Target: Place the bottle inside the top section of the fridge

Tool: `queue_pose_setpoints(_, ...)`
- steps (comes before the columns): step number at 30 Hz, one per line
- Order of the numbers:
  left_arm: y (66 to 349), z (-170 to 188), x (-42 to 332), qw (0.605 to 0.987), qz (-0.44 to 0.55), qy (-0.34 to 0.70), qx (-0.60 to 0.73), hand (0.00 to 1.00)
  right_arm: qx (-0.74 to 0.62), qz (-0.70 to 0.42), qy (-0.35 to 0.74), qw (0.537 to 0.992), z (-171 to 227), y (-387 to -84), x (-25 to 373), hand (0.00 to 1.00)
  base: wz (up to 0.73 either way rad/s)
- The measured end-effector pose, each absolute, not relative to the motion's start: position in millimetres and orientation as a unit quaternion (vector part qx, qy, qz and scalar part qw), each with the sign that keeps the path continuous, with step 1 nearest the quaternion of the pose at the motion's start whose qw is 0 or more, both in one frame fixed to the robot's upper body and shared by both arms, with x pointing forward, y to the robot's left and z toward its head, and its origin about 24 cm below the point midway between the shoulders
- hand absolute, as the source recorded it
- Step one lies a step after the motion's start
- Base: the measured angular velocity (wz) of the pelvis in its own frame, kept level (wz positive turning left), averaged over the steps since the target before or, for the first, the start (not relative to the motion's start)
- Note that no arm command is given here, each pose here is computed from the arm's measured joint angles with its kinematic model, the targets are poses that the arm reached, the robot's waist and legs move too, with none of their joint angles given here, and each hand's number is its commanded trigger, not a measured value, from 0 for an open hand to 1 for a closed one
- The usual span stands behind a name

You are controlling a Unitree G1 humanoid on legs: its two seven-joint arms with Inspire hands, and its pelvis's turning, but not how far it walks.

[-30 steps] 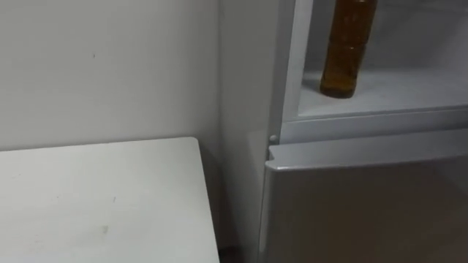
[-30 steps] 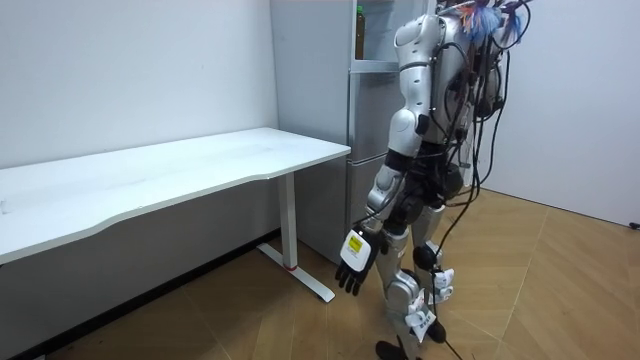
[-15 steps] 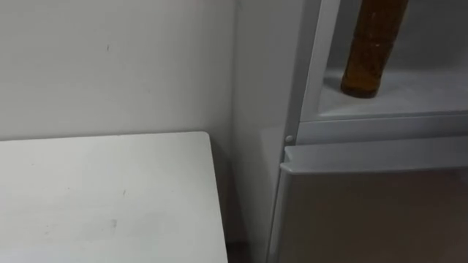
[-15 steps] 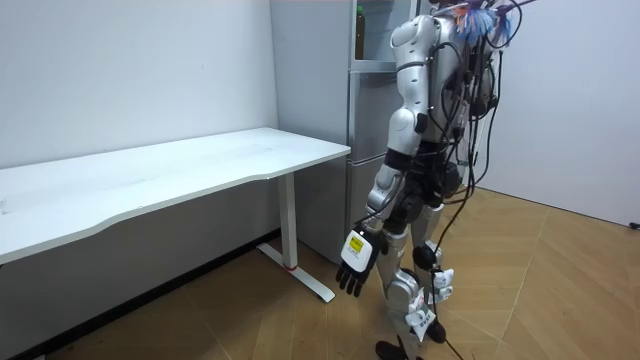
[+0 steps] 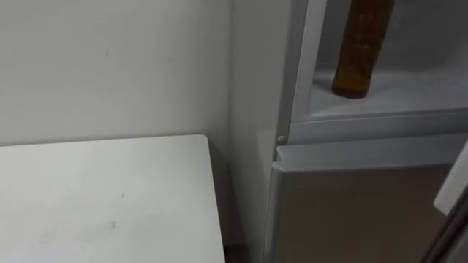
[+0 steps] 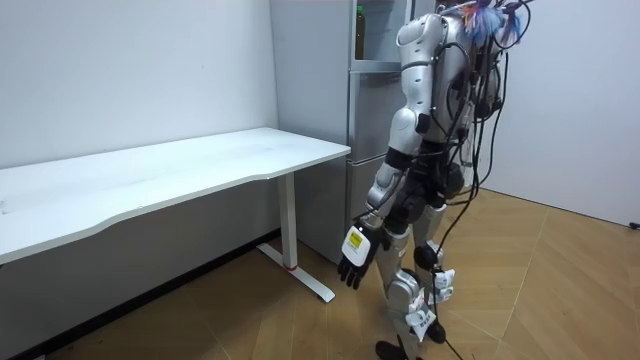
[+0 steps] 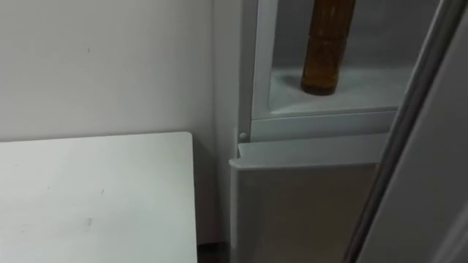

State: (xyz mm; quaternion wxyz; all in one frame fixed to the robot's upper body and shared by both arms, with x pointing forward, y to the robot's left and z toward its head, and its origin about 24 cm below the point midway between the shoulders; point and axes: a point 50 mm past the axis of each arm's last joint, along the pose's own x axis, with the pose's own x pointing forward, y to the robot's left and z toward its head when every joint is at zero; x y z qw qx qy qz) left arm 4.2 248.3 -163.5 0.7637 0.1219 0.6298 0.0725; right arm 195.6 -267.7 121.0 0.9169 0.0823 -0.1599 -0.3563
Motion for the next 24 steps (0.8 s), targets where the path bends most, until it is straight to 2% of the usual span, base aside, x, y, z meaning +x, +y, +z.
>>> queue_pose_setpoints(7,244,-165,5,0.761,0.048,0.629,0.149,0.00,0.089,-0.302,-0.158,0.936,113,-238,201,0.00,-0.10)
queue_pose_setpoints(13,241,-165,5,0.759,0.030,0.630,0.163,0.00,0.080,-0.204,-0.150,0.964,107,-208,207,0.00,-0.01)
queue_pose_setpoints(24,237,-166,2,0.752,0.000,0.638,0.167,0.00,0.068,-0.185,-0.155,0.968,107,-200,208,0.00,0.00)
